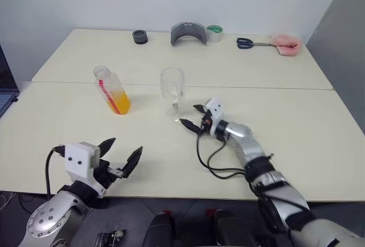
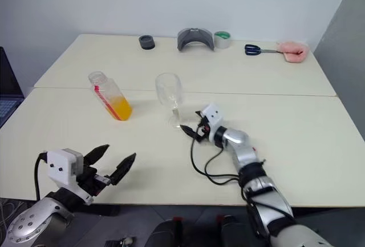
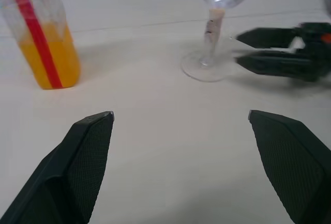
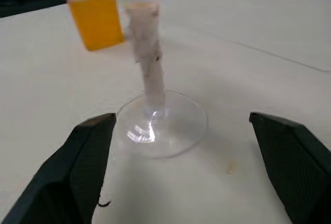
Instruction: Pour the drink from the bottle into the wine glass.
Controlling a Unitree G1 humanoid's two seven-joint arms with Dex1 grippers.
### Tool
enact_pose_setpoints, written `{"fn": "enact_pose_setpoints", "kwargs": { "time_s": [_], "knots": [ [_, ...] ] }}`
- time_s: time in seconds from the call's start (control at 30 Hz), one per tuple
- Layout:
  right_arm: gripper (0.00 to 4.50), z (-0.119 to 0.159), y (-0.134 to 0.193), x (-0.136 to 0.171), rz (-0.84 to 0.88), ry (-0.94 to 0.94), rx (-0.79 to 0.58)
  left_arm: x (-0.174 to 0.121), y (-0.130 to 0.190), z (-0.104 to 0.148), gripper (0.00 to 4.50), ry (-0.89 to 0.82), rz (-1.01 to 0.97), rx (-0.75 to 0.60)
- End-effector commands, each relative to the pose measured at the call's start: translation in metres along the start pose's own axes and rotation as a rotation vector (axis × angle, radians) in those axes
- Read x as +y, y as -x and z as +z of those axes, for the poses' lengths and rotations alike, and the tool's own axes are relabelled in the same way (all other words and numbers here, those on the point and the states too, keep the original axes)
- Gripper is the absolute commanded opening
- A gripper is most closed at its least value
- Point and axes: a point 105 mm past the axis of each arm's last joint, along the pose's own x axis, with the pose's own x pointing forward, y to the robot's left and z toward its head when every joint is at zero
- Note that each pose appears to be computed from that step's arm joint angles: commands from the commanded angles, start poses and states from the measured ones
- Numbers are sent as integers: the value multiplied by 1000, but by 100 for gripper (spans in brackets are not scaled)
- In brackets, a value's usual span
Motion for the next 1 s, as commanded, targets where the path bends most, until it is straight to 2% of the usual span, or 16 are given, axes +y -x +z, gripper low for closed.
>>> {"fn": "enact_pose_setpoints", "kwargs": {
  "time_s": [0.03,0.13,0.2,0.33,0.47,0.7,1.0],
  "knots": [
    [447,52,29,29,149,48,-51,18,0,7,450,-4,87,-51],
    [447,67,60,39,181,49,-5,30,-2,8,450,-1,143,-66],
    [447,86,81,43,202,39,11,39,-6,12,450,-10,184,-83],
    [447,111,101,54,253,24,51,56,-15,20,450,-22,243,-112],
    [447,126,103,55,240,-33,84,67,-29,31,450,-30,263,-131],
    [447,142,96,58,197,-83,25,77,-53,53,450,-43,243,-163],
    [447,151,98,58,165,-61,-16,86,-58,63,450,-59,247,-172]
  ]
}}
